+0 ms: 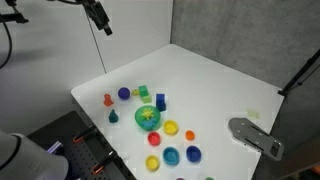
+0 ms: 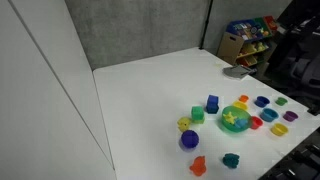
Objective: Put the orange object inside the green bowl
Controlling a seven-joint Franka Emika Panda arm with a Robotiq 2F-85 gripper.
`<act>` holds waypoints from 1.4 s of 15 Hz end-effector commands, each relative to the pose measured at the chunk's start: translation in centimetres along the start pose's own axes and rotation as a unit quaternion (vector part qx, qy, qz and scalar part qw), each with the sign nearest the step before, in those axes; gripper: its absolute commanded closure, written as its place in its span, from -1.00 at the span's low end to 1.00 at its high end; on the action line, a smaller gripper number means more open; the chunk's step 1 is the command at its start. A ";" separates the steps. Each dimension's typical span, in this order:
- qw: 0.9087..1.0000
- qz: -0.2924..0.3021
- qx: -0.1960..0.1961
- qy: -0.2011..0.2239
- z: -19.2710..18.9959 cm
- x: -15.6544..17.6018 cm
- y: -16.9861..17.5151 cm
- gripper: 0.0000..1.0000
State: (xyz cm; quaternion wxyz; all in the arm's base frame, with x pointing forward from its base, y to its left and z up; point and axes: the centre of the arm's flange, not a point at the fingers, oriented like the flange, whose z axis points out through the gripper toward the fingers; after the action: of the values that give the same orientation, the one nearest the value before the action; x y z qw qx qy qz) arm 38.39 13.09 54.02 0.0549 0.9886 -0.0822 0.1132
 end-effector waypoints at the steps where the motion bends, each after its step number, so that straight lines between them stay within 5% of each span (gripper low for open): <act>1: 1.000 0.000 0.000 0.000 0.0 0.0 0.0 -1.00; 7: 1.000 -0.001 0.012 -0.023 1.2 1.3 -0.1 -1.00; 14: 0.996 -0.004 0.036 -0.078 7.0 4.9 0.1 -1.00; 21: 0.977 -0.041 0.111 -0.179 14.9 6.2 -0.4 -1.00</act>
State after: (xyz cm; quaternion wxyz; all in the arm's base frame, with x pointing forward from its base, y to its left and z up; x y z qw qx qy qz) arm 45.53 10.79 42.70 -0.0343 0.9973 -0.0582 -0.0280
